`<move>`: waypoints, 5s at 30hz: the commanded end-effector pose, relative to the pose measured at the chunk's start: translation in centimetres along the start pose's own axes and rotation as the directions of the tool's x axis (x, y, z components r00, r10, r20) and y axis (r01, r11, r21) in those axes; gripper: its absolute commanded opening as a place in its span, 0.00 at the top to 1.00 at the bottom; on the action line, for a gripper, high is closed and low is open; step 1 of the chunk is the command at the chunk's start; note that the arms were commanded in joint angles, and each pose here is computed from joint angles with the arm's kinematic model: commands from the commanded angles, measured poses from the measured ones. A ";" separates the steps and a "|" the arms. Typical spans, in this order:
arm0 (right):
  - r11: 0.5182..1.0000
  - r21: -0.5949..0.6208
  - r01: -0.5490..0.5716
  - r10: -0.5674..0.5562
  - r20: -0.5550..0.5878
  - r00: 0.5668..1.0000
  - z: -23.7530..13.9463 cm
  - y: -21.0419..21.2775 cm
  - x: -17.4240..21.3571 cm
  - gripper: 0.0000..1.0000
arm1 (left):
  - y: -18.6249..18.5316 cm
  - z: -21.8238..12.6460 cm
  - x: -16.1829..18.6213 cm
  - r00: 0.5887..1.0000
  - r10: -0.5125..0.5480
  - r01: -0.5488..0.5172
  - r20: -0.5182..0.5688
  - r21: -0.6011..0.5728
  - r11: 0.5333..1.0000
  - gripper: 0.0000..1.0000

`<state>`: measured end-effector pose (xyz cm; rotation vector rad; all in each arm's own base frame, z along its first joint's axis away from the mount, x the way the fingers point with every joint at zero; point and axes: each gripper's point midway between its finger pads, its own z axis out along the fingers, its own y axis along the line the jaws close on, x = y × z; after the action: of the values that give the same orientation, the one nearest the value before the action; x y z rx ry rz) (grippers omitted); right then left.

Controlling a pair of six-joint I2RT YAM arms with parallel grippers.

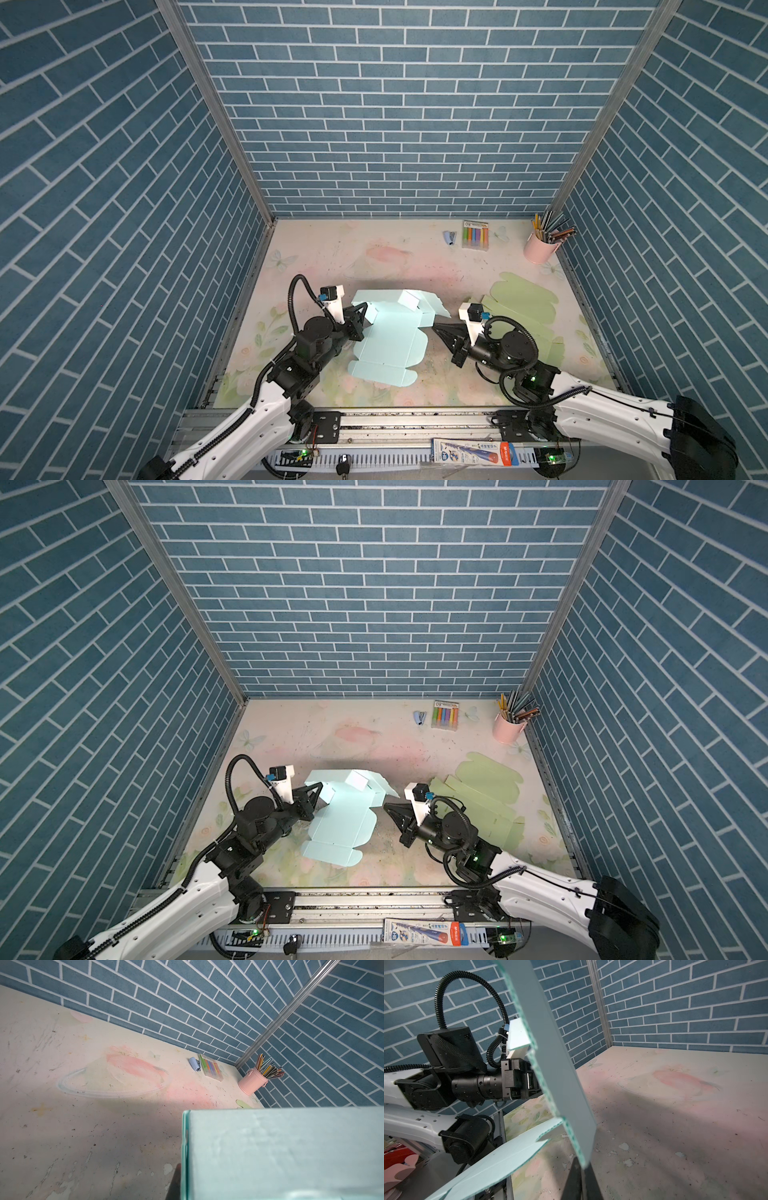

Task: Fold the paper box

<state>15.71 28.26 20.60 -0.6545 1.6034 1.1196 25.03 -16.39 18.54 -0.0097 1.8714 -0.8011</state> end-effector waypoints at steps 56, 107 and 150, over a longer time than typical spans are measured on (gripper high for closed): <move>0.981 -0.186 -0.048 0.043 -0.036 0.998 -1.0 0.6 -3.7 0.82 | 0.8 2.4 2.7 0.975 0.090 -0.074 -0.201 0.087 0.993 1.00; 0.795 0.523 0.307 -0.075 -0.417 0.906 8.7 -4.5 3.8 0.72 | 0.8 1.9 5.3 0.984 0.100 -0.122 -0.151 -0.147 0.982 1.00; 0.466 0.764 0.446 -0.148 -0.430 0.891 6.1 -7.5 2.3 0.97 | -2.4 1.5 6.2 0.995 0.063 -0.071 -0.075 -0.121 0.990 1.00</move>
<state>23.46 31.53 15.91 -0.4382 1.9490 -0.1008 23.41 -18.57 12.12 -0.0214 2.0260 -0.4750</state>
